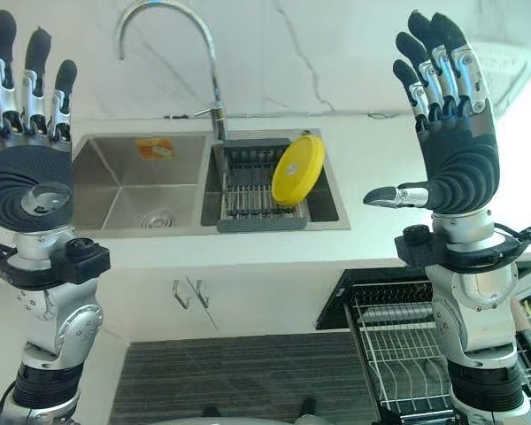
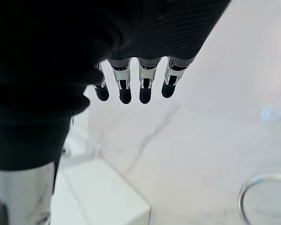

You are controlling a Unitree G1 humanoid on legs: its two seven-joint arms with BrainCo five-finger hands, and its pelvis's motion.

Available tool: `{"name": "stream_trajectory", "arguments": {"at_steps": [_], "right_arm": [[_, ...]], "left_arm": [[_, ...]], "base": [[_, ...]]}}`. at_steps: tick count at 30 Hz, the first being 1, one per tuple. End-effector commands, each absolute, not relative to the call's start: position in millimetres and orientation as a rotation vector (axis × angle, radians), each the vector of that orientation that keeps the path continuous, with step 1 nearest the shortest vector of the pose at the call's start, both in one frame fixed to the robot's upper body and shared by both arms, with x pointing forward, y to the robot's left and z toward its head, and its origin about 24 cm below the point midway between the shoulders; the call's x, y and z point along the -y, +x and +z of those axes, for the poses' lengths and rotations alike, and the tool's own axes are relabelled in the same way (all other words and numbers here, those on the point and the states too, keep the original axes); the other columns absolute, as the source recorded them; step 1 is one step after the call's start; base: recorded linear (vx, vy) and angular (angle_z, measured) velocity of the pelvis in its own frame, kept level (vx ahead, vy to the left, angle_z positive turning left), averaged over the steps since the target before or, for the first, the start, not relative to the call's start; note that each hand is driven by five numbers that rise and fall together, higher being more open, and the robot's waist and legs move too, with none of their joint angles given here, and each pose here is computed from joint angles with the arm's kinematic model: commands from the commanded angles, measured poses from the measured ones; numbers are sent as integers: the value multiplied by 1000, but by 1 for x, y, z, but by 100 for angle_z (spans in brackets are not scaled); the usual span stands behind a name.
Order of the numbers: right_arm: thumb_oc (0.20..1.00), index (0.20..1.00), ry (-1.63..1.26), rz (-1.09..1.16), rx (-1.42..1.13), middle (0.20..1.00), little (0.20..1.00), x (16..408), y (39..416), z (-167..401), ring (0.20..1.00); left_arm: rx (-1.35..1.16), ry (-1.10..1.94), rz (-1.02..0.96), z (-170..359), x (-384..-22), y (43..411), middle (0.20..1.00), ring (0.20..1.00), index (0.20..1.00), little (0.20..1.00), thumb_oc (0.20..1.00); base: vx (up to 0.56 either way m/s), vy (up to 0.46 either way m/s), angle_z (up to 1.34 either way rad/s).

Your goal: Place the dishes in the dishwasher.

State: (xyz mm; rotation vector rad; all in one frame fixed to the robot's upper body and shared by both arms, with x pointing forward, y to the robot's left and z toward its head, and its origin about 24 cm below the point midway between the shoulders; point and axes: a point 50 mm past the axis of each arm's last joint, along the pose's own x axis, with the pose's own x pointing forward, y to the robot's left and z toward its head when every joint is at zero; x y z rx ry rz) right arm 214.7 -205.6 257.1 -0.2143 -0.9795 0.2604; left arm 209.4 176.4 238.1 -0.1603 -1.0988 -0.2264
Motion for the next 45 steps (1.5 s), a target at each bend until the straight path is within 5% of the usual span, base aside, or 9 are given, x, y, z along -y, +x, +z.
{"name": "stream_trajectory", "arguments": {"at_steps": [1, 15, 26, 45], "right_arm": [[1000, 1000, -198, 244, 1080, 1000, 1000, 206, 204, 271, 1000], [1000, 1000, -139, 44, 584, 1000, 1000, 237, 250, 223, 1000], [1000, 1000, -90, -94, 451, 1000, 1000, 260, 303, 226, 1000], [1000, 1000, 31, -419, 376, 1000, 1000, 363, 314, 272, 1000]], "left_arm": [[1176, -101, -213, 250, -178, 208, 1000, 1000, 1000, 1000, 1000], [1028, -9, -186, 234, -187, 218, 1000, 1000, 1000, 1000, 1000], [905, 16, -249, 217, -187, 234, 1000, 1000, 1000, 1000, 1000], [877, 137, -324, 232, -202, 241, 1000, 1000, 1000, 1000, 1000]], "base": [[27, -14, -9], [16, -38, 0], [77, -36, 12], [-10, -53, 17]]}}
